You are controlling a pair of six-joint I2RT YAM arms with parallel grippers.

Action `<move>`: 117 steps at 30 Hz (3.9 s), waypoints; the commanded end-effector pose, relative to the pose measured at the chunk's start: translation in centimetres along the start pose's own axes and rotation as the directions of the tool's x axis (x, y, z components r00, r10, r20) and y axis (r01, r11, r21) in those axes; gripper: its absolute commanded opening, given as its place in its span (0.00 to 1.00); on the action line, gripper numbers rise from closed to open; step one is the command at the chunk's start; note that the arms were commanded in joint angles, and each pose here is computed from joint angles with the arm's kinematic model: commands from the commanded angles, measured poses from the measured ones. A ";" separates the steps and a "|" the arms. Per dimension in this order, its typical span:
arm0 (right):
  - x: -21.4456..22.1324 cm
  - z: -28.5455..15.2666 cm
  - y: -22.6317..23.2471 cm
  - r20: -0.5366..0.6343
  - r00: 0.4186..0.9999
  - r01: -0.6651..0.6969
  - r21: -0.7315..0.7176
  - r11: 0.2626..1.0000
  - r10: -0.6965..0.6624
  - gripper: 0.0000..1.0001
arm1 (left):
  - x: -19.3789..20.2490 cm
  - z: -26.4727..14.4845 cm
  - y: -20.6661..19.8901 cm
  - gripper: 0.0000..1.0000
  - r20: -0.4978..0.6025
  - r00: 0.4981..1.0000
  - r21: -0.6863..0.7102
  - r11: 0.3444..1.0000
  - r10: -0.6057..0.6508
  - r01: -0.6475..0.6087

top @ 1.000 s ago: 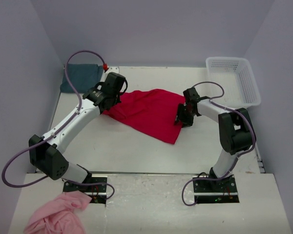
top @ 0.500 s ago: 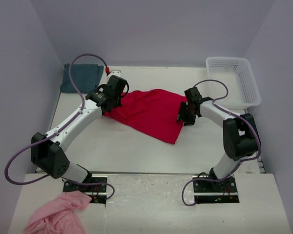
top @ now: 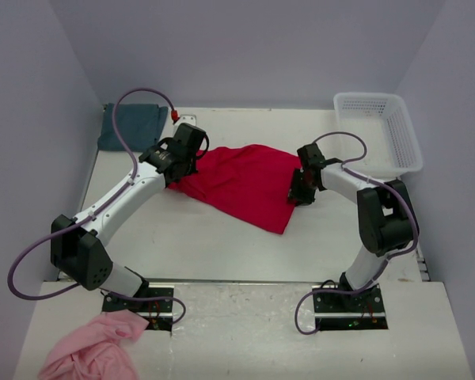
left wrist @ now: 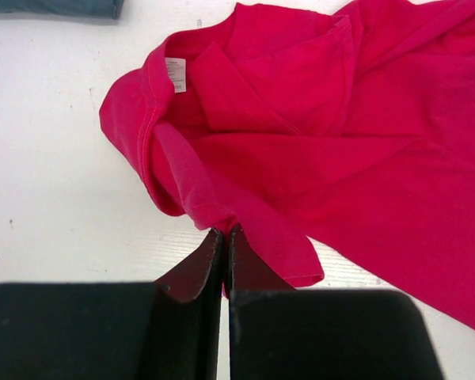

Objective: Fold and stack the t-shirts
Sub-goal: Flatten out the tshirt

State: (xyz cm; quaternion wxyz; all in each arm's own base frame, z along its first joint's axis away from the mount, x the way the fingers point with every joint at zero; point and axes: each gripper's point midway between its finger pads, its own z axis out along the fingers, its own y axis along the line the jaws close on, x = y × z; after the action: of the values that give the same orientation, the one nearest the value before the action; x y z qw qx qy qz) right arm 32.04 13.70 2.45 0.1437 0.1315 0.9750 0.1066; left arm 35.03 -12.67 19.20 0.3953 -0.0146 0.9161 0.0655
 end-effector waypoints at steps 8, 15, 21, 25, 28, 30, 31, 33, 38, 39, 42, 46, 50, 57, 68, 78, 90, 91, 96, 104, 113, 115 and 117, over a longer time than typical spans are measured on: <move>-2.1 -1.2 1.0 0.071 0.997 0.006 -0.005 1.000 -0.006 0.00 | -1.0 -0.6 0.0 0.00 0.048 0.999 0.015 1.000 -0.007 0.007; -5.8 -7.7 0.8 0.239 0.969 0.051 0.067 0.996 -0.066 0.00 | -2.4 -2.3 0.7 0.00 0.096 0.994 0.023 0.999 -0.043 0.041; -11.0 -18.0 2.2 0.469 0.874 0.099 0.087 0.991 -0.129 0.00 | -8.0 -8.3 3.4 0.00 0.256 0.960 0.024 0.994 -0.110 0.107; -12.9 -24.2 3.6 0.566 0.807 0.159 0.069 0.985 -0.170 0.00 | -12.2 -15.3 6.7 0.00 0.411 0.888 0.073 0.978 -0.209 0.196; -13.5 -30.0 4.2 0.658 0.733 0.193 0.046 0.980 -0.175 0.00 | -14.1 -20.2 9.6 0.00 0.515 0.809 0.115 0.958 -0.283 0.262; -13.6 -34.6 4.3 0.728 0.666 0.203 0.033 0.979 -0.163 0.00 | -14.8 -23.6 11.9 0.00 0.580 0.744 0.147 0.941 -0.332 0.306; -13.5 -36.9 3.8 0.755 0.638 0.191 0.040 0.981 -0.155 0.00 | -14.9 -24.5 13.0 0.00 0.600 0.729 0.125 0.939 -0.330 0.322; -12.9 -40.0 3.0 0.792 0.593 0.178 0.049 0.983 -0.146 0.00 | -15.0 -27.4 15.8 0.00 0.648 0.670 0.118 0.916 -0.363 0.383; -10.3 -47.5 0.9 0.892 0.444 0.163 0.008 0.987 -0.080 0.00 | -14.9 -31.6 19.2 0.00 0.708 0.584 0.138 0.889 -0.397 0.436; -8.8 -49.8 0.3 0.920 0.390 0.180 -0.023 0.983 -0.050 0.00 | -14.9 -32.4 19.7 0.00 0.716 0.568 0.154 0.885 -0.406 0.438; -5.9 -54.1 0.1 0.960 0.279 0.269 -0.089 0.959 0.011 0.00 | -15.3 -35.1 20.7 0.00 0.740 0.516 0.217 0.879 -0.432 0.425; -1.7 -58.7 0.8 0.981 0.188 0.436 -0.123 0.891 0.043 0.00 | -16.4 -39.4 21.4 0.00 0.771 0.445 0.312 0.879 -0.456 0.360; 1.2 -61.1 1.2 0.983 0.172 0.527 -0.148 0.837 0.066 0.00 | -17.2 -43.3 21.3 0.00 0.786 0.375 0.418 0.870 -0.491 0.262; 0.5 -59.1 2.5 0.974 0.219 0.550 -0.169 0.818 0.054 0.00 | -20.5 -40.5 15.1 0.00 0.771 0.475 0.436 0.895 -0.424 0.091; 2.3 -62.3 2.2 0.993 0.103 0.616 -0.111 0.780 0.060 0.00 | -23.5 -48.5 13.6 0.00 0.832 0.264 0.537 0.828 -0.488 -0.161; 10.3 -67.3 2.2 0.988 -0.023 0.803 -0.073 0.592 0.152 0.00 | -18.0 -58.4 17.4 0.00 0.768 0.079 0.619 0.706 -0.635 -0.343; 13.7 -68.7 2.3 0.979 -0.058 0.871 -0.046 0.489 0.196 0.00 | -17.6 -59.9 16.9 0.00 0.750 0.053 0.618 0.671 -0.659 -0.410; 13.2 -68.4 2.6 0.980 -0.047 0.867 -0.055 0.495 0.191 0.00 | -18.3 -58.7 16.0 0.00 0.754 0.085 0.625 0.671 -0.652 -0.400; 4.8 -62.4 6.3 0.990 0.102 0.805 -0.137 0.577 0.092 0.00 | -23.0 -47.1 9.8 0.00 0.767 0.336 0.631 0.737 -0.547 -0.241; -10.5 -51.3 12.1 0.963 0.253 0.677 -0.110 0.728 -0.091 0.00 | -31.6 -25.4 3.2 0.00 0.704 0.634 0.469 0.880 -0.321 -0.075; -25.0 -45.3 14.8 0.949 0.262 0.574 -0.006 0.819 -0.177 0.00 | -37.1 -7.8 7.9 0.00 0.691 0.661 0.389 0.921 -0.292 0.000; -26.6 -46.0 14.1 0.956 0.235 0.556 0.017 0.831 -0.177 0.00 | -37.9 -8.5 8.7 0.00 0.724 0.631 0.374 0.927 -0.278 -0.020; -27.8 -44.8 13.5 0.950 0.243 0.537 0.035 0.843 -0.194 0.00 | -38.8 -10.7 9.6 0.00 0.769 0.581 0.357 0.933 -0.266 -0.046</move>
State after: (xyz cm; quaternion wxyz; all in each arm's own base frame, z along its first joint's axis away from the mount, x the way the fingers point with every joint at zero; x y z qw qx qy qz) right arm 48.68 13.82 48.77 0.6450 -0.1014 0.7406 0.1589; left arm 58.48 -4.78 40.57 0.6293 -0.0236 0.7706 -0.0978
